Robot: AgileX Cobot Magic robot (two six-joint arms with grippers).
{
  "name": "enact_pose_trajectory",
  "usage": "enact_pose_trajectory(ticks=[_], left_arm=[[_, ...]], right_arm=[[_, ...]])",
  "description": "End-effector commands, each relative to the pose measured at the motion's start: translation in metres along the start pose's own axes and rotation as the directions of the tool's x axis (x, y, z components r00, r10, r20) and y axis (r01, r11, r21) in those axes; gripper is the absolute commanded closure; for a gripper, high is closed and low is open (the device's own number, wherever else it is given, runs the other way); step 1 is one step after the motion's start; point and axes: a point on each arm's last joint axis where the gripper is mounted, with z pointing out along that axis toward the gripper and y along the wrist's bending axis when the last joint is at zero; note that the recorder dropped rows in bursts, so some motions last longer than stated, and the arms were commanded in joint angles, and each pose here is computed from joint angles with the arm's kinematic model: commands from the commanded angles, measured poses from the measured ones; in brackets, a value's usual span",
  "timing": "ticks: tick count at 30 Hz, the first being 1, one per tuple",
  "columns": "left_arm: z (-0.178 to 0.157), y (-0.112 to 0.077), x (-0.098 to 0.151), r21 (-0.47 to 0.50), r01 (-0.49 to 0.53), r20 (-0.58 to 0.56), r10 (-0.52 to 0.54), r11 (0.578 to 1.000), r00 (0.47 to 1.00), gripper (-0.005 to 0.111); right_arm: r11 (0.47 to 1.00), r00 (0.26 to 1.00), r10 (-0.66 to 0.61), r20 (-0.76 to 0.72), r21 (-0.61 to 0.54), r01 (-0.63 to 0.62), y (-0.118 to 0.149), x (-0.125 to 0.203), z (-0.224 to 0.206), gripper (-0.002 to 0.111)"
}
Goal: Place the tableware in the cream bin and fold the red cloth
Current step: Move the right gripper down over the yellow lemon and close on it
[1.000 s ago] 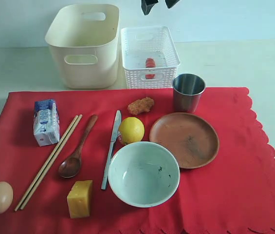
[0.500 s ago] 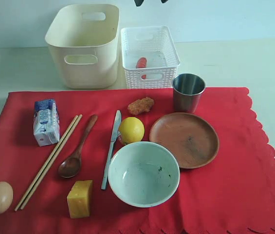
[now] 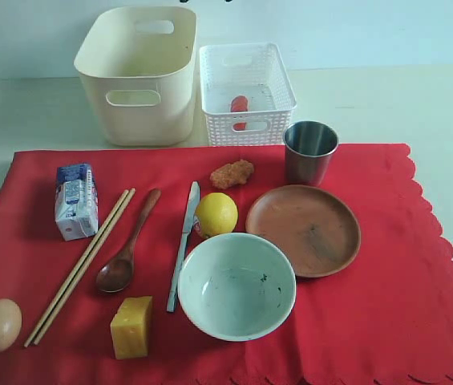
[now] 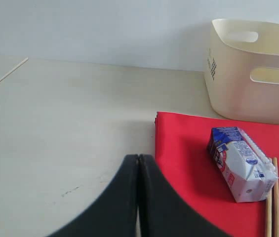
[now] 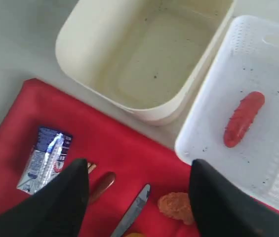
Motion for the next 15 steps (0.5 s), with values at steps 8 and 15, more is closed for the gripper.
enact_pose_trajectory(ticks=[8, 15], left_arm=[[0.0, 0.0, 0.0, 0.003, -0.002, 0.005, 0.002, 1.0, 1.0, 0.107], [0.0, 0.0, 0.0, 0.003, -0.002, 0.005, 0.002, 1.0, 1.0, 0.107]], right_arm=[[0.993, 0.993, -0.12, 0.007, -0.004, 0.12, 0.049, 0.007, -0.002, 0.05], [0.989, 0.989, -0.147, -0.019, 0.0, 0.147, 0.061, 0.014, 0.005, 0.05]])
